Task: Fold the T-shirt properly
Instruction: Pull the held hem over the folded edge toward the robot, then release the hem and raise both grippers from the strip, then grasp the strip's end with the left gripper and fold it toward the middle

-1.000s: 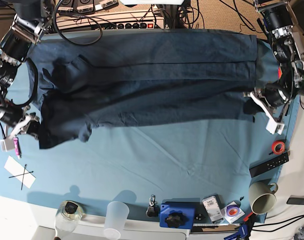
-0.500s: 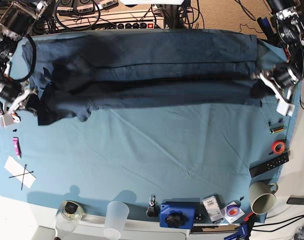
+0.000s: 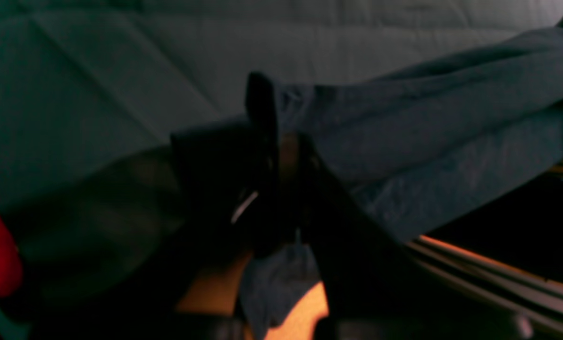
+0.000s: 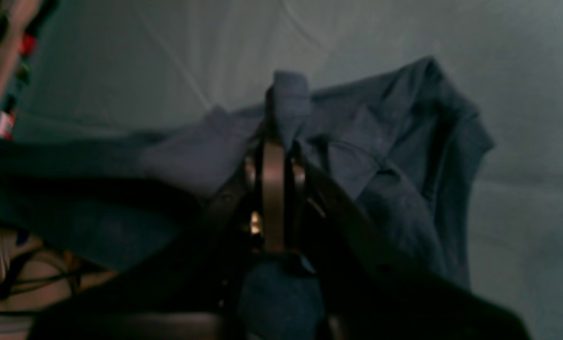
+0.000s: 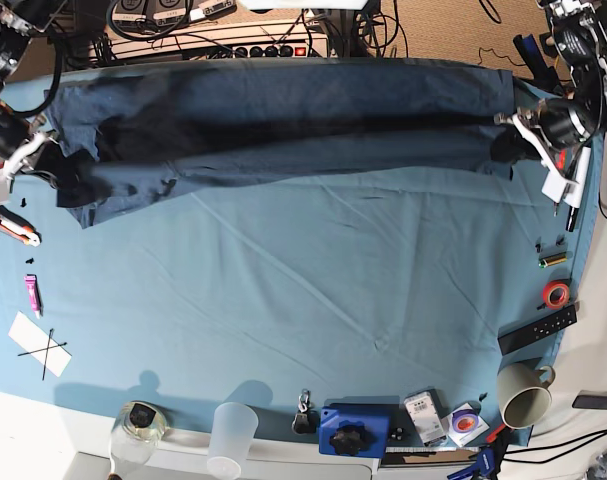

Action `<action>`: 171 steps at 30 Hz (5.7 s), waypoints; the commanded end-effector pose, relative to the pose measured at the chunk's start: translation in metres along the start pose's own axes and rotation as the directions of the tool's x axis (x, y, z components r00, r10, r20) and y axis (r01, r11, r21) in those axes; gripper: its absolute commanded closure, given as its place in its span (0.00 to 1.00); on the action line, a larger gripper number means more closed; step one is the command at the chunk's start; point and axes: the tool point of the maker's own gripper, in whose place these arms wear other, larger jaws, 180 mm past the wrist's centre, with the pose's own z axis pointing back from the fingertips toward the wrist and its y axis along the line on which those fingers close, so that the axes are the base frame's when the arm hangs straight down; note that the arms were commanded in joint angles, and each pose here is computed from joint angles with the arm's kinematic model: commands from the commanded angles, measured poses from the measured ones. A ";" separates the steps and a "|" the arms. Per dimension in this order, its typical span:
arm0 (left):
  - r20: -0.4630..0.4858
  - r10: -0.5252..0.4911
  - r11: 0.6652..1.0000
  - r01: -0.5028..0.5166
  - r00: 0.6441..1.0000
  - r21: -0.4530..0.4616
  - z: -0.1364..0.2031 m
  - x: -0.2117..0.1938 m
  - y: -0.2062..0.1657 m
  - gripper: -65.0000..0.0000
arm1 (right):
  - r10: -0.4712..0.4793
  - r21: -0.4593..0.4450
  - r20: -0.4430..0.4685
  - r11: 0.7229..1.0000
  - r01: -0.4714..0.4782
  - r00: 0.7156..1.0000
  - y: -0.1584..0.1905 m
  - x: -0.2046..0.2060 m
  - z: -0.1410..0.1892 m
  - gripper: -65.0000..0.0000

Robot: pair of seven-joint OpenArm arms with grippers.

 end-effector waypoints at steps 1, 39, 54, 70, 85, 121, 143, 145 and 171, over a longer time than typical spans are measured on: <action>0.024 -0.026 1.000 0.026 0.999 -0.003 0.006 0.007 -0.003 1.00 | 0.035 -0.007 0.042 0.999 -0.034 0.998 0.000 0.017 0.010 1.00; -0.068 0.052 0.982 -0.039 0.996 0.185 0.008 -0.028 0.033 0.40 | -0.077 -0.012 -0.038 0.997 0.076 0.996 0.004 -0.040 0.006 0.71; -0.169 0.250 0.966 -0.258 0.953 -0.028 -0.010 -0.070 0.016 0.59 | -0.077 -0.012 -0.038 0.997 0.076 0.996 0.004 -0.040 0.006 0.71; -0.039 0.150 0.986 -0.147 0.988 0.075 -0.011 -0.005 0.047 1.00 | -0.056 -0.002 0.006 0.998 0.056 0.998 0.005 -0.023 0.001 0.71; -0.036 0.046 0.998 -0.047 0.998 -0.032 0.012 0.017 0.038 1.00 | -0.028 0.000 0.056 1.000 0.028 0.998 0.005 -0.001 -0.005 0.71; 0.117 -0.389 0.781 0.395 0.914 -0.483 -0.069 0.013 -0.220 1.00 | -0.020 -0.043 0.019 0.999 0.021 1.000 -0.003 -0.008 -0.005 0.71; 0.139 -0.388 0.755 0.401 0.911 -0.519 -0.067 0.012 -0.267 0.63 | -0.020 -0.046 0.016 0.999 0.020 1.000 -0.003 -0.008 -0.005 0.71; 0.180 -0.380 0.774 0.419 0.907 -0.474 -0.060 0.022 -0.261 0.71 | -0.017 -0.062 0.002 0.998 0.017 1.000 -0.006 -0.011 -0.005 0.71; 0.078 -0.240 0.948 0.251 0.968 -0.196 -0.040 0.014 -0.143 1.00 | -0.024 -0.009 0.048 1.000 0.024 0.999 0.003 -0.002 -0.005 0.71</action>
